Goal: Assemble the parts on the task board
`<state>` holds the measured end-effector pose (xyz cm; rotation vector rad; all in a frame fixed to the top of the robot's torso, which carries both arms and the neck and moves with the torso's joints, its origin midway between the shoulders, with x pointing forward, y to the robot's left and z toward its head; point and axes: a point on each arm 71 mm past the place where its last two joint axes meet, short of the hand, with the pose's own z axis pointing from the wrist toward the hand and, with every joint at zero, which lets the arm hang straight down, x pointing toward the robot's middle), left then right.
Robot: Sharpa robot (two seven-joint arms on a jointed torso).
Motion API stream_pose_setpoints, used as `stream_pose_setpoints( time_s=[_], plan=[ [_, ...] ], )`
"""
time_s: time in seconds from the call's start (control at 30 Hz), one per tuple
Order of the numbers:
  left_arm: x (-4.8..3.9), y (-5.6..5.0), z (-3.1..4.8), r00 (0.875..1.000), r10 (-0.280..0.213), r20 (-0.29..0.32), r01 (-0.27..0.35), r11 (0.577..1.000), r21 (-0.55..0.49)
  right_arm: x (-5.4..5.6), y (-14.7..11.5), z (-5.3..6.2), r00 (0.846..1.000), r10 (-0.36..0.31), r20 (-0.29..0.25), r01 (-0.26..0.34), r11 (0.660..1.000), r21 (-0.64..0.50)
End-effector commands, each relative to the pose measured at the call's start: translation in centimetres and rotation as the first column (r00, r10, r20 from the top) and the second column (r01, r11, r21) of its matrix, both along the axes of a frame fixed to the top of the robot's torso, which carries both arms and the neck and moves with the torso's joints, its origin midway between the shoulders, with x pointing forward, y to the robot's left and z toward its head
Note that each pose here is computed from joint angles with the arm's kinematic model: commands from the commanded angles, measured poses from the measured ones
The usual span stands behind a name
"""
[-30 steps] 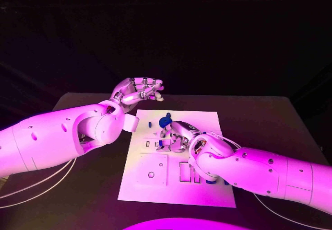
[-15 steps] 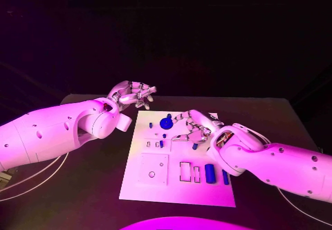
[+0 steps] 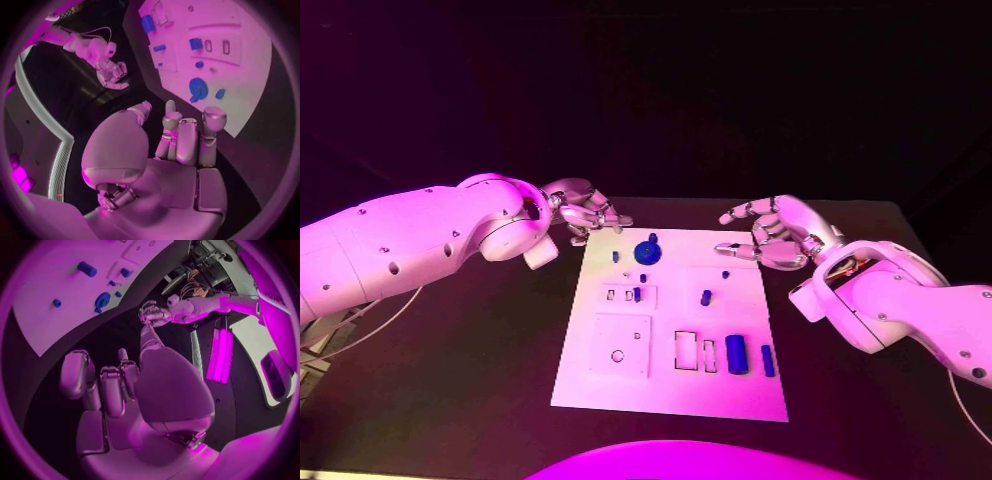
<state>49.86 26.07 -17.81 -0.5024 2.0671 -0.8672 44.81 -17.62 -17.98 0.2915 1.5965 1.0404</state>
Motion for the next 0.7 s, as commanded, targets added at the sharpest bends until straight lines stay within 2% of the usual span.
stream_pose_setpoints(
  time_s=[0.03, 0.17, 0.3, 0.47, 0.7],
  plan=[
    [-0.49, -0.5, -0.88, 0.996, -0.044, -0.083, 0.063, 0.966, 0.250, 0.8, -1.8, 0.3, 0.994, -0.097, -0.047, 0.103, 0.983, 0.152],
    [-0.55, -1.2, -0.90, 0.996, -0.041, -0.083, 0.065, 0.948, 0.312, 1.7, -3.9, 0.4, 0.980, -0.189, -0.066, 0.199, 0.959, 0.202],
    [-0.61, -1.6, -1.23, 0.992, -0.055, -0.110, 0.091, 0.930, 0.357, 2.4, -5.1, 0.4, 0.968, -0.238, -0.083, 0.251, 0.941, 0.228],
    [-0.67, -2.6, -1.83, 0.985, -0.086, -0.152, 0.141, 0.908, 0.394, 3.1, -6.0, 0.5, 0.958, -0.271, -0.091, 0.285, 0.923, 0.258],
    [-0.76, -3.8, -2.36, 0.975, -0.121, -0.189, 0.190, 0.892, 0.410, 3.6, -6.3, 0.7, 0.954, -0.284, -0.092, 0.299, 0.903, 0.309]
  ],
)
